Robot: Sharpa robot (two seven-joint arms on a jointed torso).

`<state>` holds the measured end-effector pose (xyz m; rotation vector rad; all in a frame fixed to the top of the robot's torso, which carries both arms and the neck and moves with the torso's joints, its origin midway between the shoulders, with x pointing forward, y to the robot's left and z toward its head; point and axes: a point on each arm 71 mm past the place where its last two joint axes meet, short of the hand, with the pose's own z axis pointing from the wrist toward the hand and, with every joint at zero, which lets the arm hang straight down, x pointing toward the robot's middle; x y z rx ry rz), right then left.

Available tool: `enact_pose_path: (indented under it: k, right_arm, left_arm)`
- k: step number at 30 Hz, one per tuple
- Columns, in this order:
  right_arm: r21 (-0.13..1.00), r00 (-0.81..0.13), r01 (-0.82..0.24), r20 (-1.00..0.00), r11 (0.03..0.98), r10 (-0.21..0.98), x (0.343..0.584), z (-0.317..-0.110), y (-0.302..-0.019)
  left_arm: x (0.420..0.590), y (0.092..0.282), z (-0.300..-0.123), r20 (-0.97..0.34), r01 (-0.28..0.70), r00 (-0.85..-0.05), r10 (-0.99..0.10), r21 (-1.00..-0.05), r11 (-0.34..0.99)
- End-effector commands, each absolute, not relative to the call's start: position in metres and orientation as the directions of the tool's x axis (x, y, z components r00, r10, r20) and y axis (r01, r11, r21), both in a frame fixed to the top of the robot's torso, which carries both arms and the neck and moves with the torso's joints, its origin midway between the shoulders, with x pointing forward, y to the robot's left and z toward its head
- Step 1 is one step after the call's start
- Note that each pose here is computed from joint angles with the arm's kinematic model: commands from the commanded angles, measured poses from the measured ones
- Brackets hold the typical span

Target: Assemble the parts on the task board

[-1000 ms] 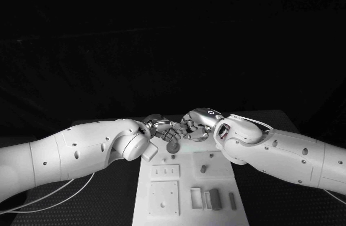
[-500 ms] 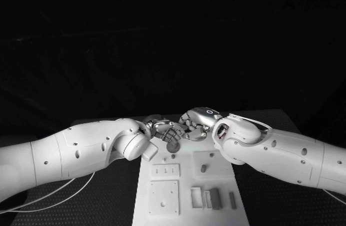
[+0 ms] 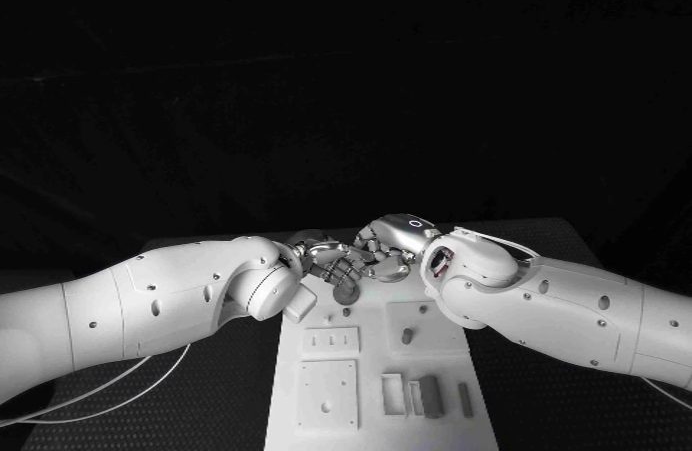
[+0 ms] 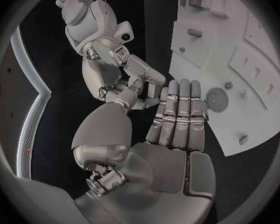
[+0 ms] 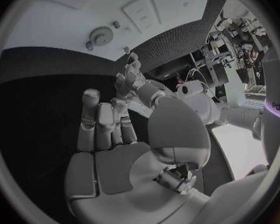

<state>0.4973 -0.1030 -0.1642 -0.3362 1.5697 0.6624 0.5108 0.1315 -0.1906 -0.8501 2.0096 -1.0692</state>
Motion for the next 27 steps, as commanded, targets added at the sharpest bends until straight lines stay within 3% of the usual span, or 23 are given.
enact_pose_path:
  k: [1, 27]
  right_arm:
    - [0.202, -0.128, -0.596, -0.979, 0.777, 0.157, 0.4961, -0.1663, -0.0985]
    - [0.198, -0.138, -0.586, -0.98, 0.786, 0.144, 0.4983, -0.1717, -0.1008]
  left_arm:
    - [0.5083, 0.1231, -0.1872, -0.253, -0.199, -0.568, -0.783, -0.881, 0.429]
    - [0.5087, 0.1254, -0.1887, -0.266, -0.208, -0.57, -0.777, -0.868, 0.45]
